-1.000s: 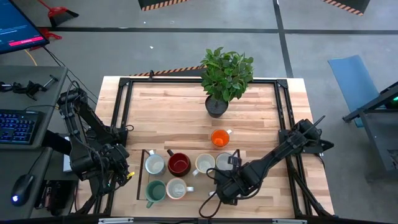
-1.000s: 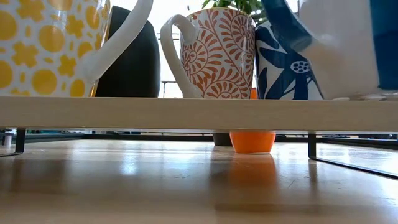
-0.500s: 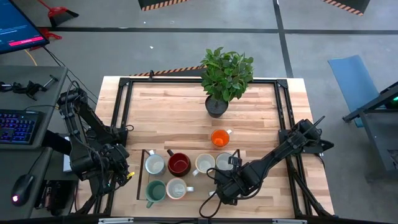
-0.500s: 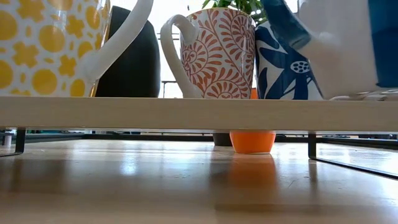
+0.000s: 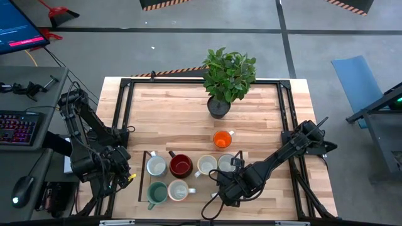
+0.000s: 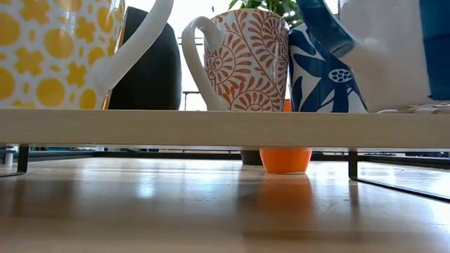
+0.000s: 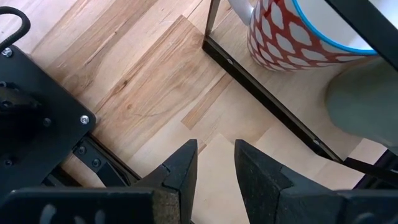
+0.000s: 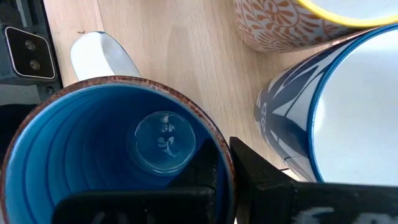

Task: Place coffee mugs
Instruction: Put the blue mug on the shelf

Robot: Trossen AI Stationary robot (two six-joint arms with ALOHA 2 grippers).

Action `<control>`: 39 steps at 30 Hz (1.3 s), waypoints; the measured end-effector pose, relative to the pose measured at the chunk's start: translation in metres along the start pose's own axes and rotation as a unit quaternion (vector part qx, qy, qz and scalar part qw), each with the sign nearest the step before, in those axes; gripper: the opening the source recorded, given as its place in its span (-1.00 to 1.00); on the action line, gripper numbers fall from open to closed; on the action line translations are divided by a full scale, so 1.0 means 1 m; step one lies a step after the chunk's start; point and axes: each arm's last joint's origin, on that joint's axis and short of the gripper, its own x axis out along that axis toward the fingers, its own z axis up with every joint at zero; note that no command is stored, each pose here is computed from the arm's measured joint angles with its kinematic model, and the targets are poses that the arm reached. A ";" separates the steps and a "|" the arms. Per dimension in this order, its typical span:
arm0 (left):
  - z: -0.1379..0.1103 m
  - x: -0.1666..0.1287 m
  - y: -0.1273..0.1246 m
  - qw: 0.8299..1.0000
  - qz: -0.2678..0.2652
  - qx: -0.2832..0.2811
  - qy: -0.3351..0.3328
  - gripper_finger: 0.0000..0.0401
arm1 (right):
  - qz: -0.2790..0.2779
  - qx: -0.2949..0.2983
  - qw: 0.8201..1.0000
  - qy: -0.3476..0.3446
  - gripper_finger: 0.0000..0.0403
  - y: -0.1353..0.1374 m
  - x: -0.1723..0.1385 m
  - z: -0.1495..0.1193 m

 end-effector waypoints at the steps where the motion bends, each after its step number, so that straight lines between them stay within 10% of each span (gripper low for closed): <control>1: 0.000 0.000 0.000 1.000 0.000 0.000 0.000 -0.51 | 0.000 0.000 1.000 0.000 -1.00 0.000 0.000 0.000; 39: 0.000 0.000 0.000 1.000 0.000 0.001 0.000 -0.51 | -0.015 0.010 1.000 -0.015 -0.57 -0.002 0.000 0.002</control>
